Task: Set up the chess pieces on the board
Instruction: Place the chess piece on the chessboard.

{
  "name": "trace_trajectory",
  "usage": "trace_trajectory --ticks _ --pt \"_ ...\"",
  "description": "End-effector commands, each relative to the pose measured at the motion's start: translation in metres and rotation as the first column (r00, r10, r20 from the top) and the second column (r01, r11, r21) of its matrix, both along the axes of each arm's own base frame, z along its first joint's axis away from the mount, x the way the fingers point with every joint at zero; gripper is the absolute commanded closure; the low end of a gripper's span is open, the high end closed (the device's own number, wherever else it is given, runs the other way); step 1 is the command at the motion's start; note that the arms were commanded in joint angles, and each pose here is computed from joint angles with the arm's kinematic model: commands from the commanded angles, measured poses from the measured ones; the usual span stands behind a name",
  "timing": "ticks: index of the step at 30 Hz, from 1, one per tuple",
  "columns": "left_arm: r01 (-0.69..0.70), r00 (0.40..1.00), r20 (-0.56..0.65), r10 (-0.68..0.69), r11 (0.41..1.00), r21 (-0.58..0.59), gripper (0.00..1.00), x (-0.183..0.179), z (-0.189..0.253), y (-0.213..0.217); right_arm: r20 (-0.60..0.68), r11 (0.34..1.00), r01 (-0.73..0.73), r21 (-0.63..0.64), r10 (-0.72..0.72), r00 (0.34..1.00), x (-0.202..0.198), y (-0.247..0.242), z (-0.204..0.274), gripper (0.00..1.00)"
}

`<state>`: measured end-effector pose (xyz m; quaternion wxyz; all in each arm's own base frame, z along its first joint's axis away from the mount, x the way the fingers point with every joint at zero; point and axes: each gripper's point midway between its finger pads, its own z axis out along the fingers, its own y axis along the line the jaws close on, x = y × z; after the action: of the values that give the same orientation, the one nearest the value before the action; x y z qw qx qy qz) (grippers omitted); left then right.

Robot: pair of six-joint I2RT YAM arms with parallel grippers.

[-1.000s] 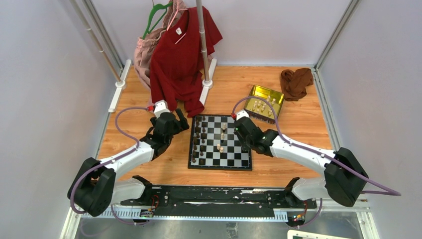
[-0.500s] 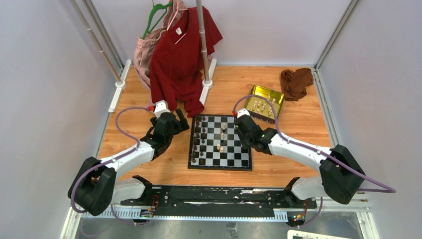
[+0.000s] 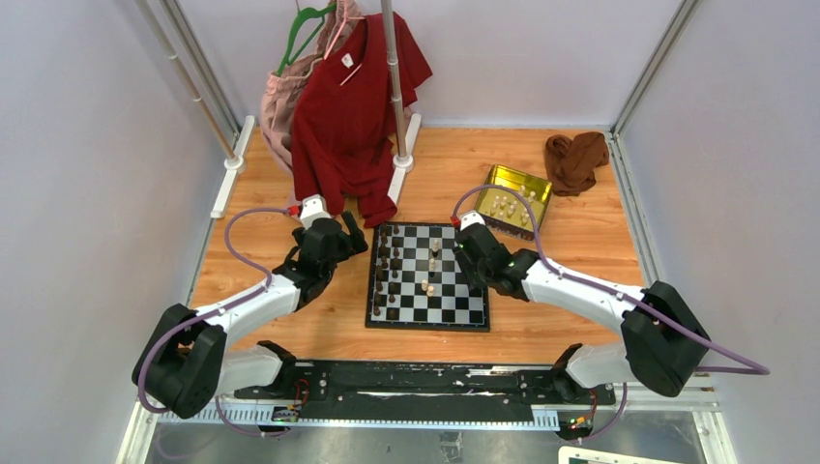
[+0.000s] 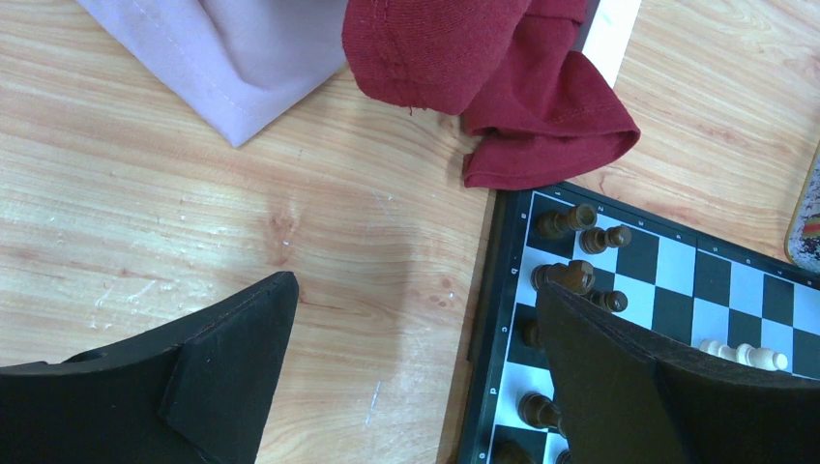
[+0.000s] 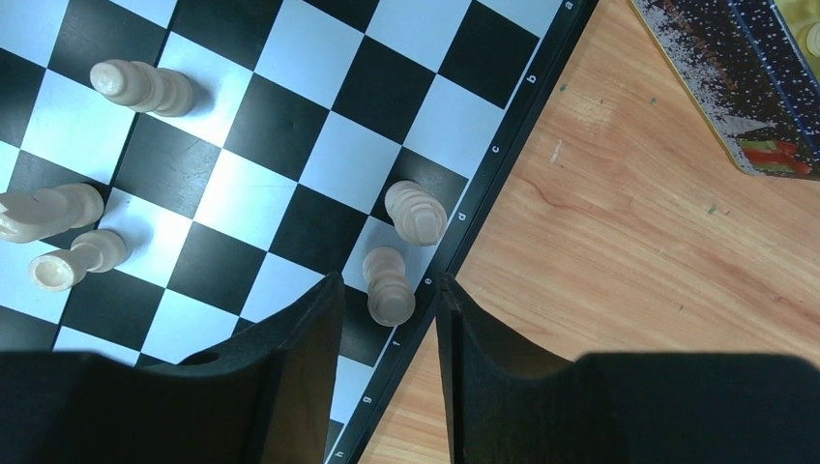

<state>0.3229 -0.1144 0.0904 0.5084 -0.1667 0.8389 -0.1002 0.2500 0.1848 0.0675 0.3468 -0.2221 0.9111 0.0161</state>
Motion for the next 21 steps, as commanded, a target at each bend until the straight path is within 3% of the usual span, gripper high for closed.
trace_trajectory --ticks 1,12,21 --pt "-0.027 0.999 0.021 0.027 1.0 0.002 0.0 0.004 0.003 0.005 0.025 1.0 0.005 0.018 -0.006 1.0 0.003 -0.004 0.012 0.56" --pt "-0.031 0.999 0.025 0.031 1.0 -0.003 0.0 0.002 0.003 0.006 0.068 0.997 -0.032 0.074 0.027 0.997 -0.005 0.004 0.049 0.55" --pt "-0.032 0.999 0.038 0.032 0.999 -0.009 0.0 0.001 0.007 0.007 0.093 0.993 -0.083 0.078 0.076 0.993 0.013 0.029 0.065 0.55"
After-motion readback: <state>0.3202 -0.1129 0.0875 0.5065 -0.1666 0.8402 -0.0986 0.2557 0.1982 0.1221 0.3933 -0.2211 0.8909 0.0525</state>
